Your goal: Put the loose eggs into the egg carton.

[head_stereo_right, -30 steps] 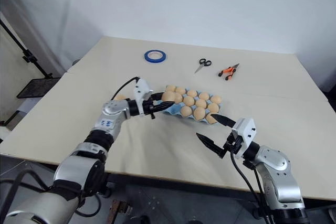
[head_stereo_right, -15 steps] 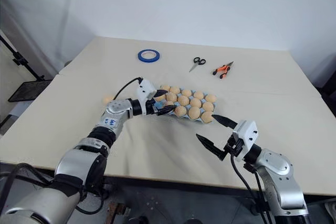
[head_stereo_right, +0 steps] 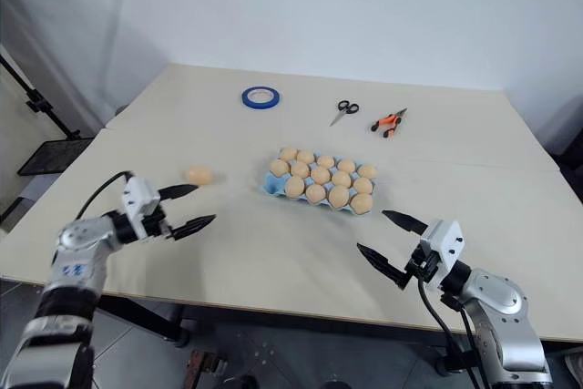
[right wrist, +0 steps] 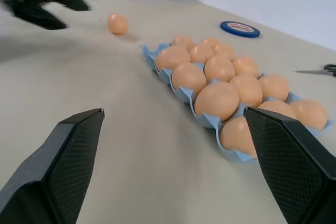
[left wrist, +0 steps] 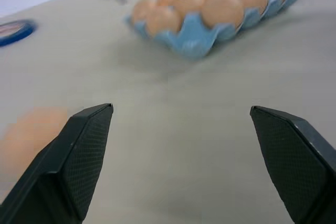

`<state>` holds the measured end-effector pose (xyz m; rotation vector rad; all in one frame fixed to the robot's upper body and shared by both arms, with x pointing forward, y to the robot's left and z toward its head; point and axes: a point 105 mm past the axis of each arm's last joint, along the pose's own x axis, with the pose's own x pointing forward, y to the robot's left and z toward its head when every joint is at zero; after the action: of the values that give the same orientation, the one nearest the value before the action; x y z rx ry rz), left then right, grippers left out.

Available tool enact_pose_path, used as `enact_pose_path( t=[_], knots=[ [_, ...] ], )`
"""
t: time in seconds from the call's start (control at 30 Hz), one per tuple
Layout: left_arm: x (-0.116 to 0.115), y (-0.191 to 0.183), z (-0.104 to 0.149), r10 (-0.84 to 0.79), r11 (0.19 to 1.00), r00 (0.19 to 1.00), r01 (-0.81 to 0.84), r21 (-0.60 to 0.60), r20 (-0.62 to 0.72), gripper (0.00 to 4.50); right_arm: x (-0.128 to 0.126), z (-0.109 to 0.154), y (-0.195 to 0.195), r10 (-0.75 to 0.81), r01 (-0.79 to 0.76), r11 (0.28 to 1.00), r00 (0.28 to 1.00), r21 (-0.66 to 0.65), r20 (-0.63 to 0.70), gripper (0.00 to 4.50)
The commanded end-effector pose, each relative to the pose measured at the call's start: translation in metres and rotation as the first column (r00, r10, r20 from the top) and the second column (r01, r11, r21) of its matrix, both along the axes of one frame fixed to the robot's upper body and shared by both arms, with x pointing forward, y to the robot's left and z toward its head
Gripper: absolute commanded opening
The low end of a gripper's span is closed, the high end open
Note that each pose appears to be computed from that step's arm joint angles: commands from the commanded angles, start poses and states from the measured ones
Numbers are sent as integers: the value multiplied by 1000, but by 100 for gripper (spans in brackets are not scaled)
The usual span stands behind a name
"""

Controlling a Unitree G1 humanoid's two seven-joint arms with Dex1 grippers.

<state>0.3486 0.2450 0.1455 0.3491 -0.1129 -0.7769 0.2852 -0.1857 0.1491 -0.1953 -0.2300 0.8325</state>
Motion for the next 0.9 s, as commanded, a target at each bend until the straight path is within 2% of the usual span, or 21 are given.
enact_pose_path(
  t=[0.03,0.13,0.33,0.4,0.47,0.63,0.9],
  knots=[
    [-14,19,17,121,991,990,-116,-66,78,446,1,11,-8,-6,5,999,999,32,35,450],
    [-25,33,5,223,973,974,-219,-69,42,446,1,4,-8,38,-38,999,999,11,11,450],
    [-28,44,-7,355,924,934,-356,-139,-34,446,3,-1,3,134,-134,991,991,12,11,450],
    [-19,36,-9,372,915,927,-374,-150,-47,446,5,0,13,173,-174,985,984,17,38,450],
    [-5,32,0,397,899,917,-397,-187,-38,446,7,0,21,197,-198,980,979,18,51,450],
    [39,23,15,456,864,889,-452,-223,-35,446,15,-3,40,231,-233,972,971,22,64,450],
    [94,0,29,475,859,878,-478,-183,-59,446,24,9,61,253,-257,966,963,35,98,450]
  ],
)
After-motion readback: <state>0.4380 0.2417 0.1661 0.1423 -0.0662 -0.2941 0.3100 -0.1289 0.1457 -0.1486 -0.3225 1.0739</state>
